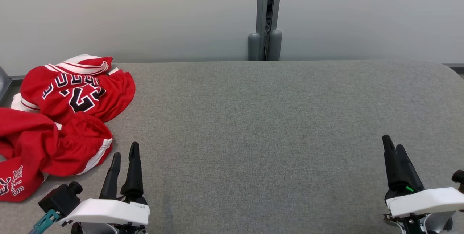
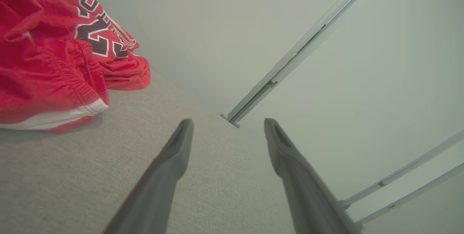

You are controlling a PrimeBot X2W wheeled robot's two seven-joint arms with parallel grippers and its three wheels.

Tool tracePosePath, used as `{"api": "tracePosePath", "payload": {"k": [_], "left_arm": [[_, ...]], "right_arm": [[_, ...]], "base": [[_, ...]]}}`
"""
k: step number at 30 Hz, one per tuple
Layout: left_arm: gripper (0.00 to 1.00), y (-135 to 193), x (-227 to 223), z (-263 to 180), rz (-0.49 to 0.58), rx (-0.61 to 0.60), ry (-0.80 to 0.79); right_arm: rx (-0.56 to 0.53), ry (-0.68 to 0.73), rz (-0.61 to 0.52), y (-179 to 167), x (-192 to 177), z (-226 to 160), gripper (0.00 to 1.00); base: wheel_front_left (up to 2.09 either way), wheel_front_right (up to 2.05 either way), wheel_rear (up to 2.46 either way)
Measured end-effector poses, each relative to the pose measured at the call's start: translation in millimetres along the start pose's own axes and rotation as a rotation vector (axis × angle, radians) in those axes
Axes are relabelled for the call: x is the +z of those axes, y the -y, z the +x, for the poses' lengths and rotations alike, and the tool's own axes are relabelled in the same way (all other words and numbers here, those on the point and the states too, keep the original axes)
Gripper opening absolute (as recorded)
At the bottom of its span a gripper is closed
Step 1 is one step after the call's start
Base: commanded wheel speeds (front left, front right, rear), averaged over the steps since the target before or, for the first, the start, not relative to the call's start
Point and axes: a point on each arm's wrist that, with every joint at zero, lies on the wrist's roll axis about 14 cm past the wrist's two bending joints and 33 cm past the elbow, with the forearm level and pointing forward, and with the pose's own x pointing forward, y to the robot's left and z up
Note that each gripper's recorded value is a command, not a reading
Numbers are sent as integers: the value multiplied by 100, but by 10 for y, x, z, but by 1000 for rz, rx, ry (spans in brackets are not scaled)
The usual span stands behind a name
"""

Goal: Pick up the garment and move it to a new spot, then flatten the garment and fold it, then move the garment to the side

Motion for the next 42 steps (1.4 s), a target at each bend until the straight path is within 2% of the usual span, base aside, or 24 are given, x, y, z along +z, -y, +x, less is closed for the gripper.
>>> {"api": "tracePosePath", "payload": {"k": [17,42], "left_arm": [[100,-152,15,-92,257,39,14],[100,-244,-77,-184,515,43,-1]], "right_arm": [[56,-11,-260,-139,-108,-19,100],[107,-15,-501,-197,-228,-81,100]], "base": [[0,0,0],[0,0,0]]}}
